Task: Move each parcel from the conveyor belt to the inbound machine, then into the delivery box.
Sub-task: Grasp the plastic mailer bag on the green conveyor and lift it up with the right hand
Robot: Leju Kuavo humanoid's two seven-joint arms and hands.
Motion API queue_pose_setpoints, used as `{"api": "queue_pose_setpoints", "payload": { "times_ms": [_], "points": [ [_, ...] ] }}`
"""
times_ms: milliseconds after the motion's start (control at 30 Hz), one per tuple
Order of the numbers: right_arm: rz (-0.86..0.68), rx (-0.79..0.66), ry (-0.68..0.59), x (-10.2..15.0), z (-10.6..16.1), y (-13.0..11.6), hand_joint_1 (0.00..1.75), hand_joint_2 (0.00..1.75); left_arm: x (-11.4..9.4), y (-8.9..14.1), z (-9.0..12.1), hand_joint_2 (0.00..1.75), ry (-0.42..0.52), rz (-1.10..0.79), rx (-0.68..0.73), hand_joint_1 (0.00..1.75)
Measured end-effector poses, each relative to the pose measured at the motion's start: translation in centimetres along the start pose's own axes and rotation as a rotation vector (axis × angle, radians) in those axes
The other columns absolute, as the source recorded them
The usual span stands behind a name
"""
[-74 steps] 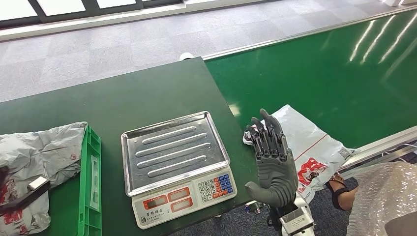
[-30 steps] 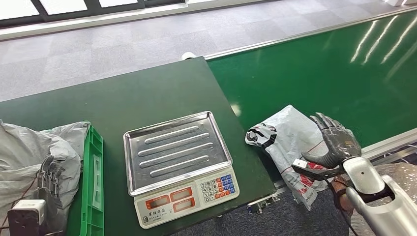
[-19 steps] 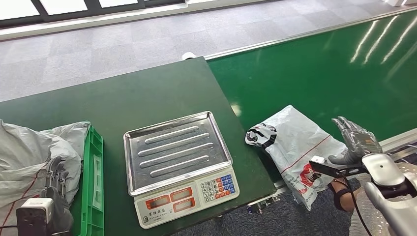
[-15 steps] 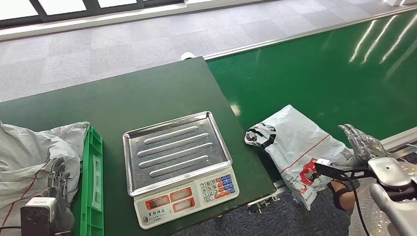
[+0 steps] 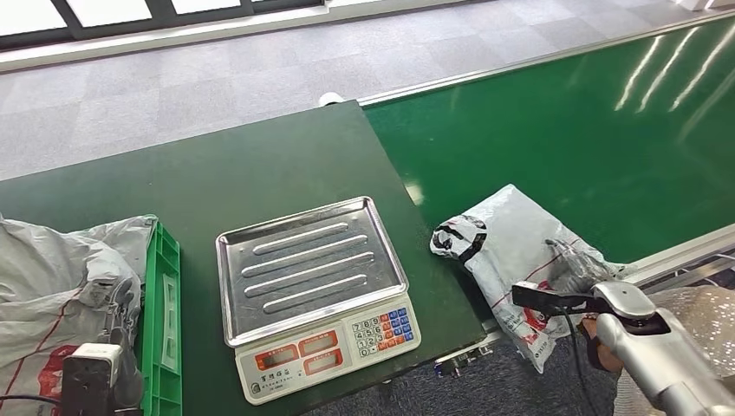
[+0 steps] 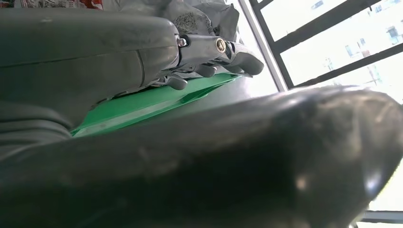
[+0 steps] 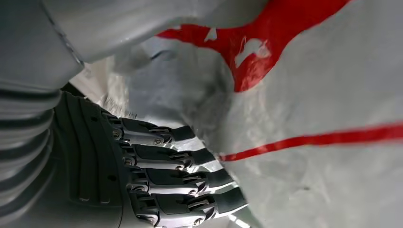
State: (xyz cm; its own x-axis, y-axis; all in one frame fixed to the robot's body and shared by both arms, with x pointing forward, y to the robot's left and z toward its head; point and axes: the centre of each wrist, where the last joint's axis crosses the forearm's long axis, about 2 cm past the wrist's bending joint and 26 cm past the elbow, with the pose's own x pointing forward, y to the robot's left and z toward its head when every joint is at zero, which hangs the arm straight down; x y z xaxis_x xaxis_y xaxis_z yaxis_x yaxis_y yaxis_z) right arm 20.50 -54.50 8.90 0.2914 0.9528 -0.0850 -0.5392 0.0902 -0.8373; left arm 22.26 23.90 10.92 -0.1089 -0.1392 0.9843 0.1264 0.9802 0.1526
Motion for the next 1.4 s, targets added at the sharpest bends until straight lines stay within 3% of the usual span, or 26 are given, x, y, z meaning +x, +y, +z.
{"api": "queue_pose_setpoints", "payload": {
  "times_ms": [200,467,600,633,967,1400],
  "points": [
    [-0.023,0.033,-0.072,2.5,-2.1,0.6,0.0,1.75,-0.1,-0.2,0.0,0.0,0.011,0.001,-0.001,0.0],
    [-0.04,0.08,-0.112,4.4,-3.0,1.8,0.0,1.75,-0.3,-0.4,-0.2,0.0,0.031,0.008,-0.019,0.0],
    [-0.029,0.103,-0.11,4.9,-3.0,2.1,1.69,1.75,-0.4,-0.4,-0.2,0.0,0.034,0.01,-0.021,0.0],
    [-0.021,0.105,-0.108,5.1,-3.0,2.1,1.75,1.75,-0.4,-0.4,-0.2,0.0,0.034,0.01,-0.022,0.0],
    [0.068,-0.017,-0.115,7.3,-2.2,1.2,1.75,1.75,-0.4,-0.5,0.1,0.0,0.043,0.008,-0.032,0.0],
    [0.042,-0.452,-0.157,10.9,0.7,-0.3,1.75,1.75,0.3,-0.8,2.1,0.0,0.03,0.009,-0.025,0.0]
  ]
}}
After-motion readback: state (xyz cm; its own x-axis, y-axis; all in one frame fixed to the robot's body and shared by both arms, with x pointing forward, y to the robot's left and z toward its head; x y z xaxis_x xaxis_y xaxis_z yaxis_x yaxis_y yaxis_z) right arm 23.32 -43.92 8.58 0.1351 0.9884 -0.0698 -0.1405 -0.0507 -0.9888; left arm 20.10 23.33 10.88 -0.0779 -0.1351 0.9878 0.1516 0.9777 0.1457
